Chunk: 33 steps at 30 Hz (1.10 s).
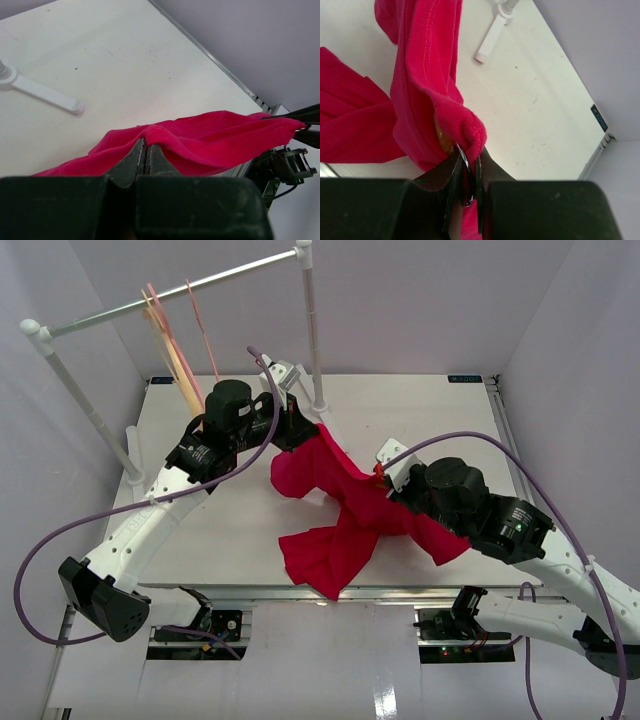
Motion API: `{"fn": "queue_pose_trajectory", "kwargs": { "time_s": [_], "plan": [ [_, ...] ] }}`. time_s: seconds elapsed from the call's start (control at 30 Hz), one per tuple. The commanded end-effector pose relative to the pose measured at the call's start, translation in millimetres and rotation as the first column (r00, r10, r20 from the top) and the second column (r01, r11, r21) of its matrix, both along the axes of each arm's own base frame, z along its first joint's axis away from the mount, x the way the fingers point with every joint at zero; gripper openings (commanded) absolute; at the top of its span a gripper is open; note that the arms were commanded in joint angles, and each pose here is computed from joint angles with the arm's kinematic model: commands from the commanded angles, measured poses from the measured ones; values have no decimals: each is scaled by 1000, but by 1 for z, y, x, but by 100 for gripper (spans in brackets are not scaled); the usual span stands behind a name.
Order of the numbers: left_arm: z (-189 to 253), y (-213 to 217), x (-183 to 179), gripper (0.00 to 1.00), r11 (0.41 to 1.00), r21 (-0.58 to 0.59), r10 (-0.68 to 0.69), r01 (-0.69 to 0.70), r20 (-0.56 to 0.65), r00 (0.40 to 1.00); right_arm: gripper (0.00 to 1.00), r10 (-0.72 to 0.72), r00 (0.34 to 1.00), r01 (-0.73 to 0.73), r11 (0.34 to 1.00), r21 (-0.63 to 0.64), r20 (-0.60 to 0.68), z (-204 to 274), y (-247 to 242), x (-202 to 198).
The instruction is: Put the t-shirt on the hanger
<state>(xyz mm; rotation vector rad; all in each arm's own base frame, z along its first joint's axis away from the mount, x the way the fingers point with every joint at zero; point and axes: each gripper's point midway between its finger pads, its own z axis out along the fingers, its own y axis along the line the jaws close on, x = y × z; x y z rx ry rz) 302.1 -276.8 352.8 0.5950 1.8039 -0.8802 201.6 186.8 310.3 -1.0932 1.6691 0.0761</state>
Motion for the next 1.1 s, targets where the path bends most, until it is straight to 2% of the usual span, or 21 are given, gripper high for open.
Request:
{"fn": "queue_pose_trajectory", "kwargs": {
  "time_s": [0.0,0.17,0.27,0.37,0.53,0.6,0.67,0.93,1.07],
  "plan": [
    [3,-8,-15,17,995,-56,-83,82,-10,996,8,51,998,-56,985,165,35,17,22,-2],
    [-15,1,-14,39,1000,-9,-31,30,-67,997,8,88,996,-89,969,232,15,-1,33,-7],
    [-17,15,-5,48,997,53,60,-56,-80,995,8,88,996,-89,960,266,15,-4,35,-8],
    [-13,22,-12,52,996,64,71,-66,-74,995,8,66,998,-69,956,286,19,-5,34,-6],
    [22,9,-51,41,993,-62,-106,103,-44,993,8,28,999,-40,933,357,37,2,37,0],
    [29,-3,-73,34,966,-119,-237,231,-40,971,8,5,999,-19,918,396,36,6,38,4],
    [28,-11,-85,30,944,-154,-302,291,-53,952,8,-8,999,-8,905,426,36,8,41,6],
    [-20,-43,-95,27,919,-123,-387,374,-100,917,8,-44,998,19,884,468,42,18,53,19],
    [-43,-47,-82,30,939,-71,-344,338,-109,933,8,-7,999,-16,874,486,46,27,54,12]
  ]
}}
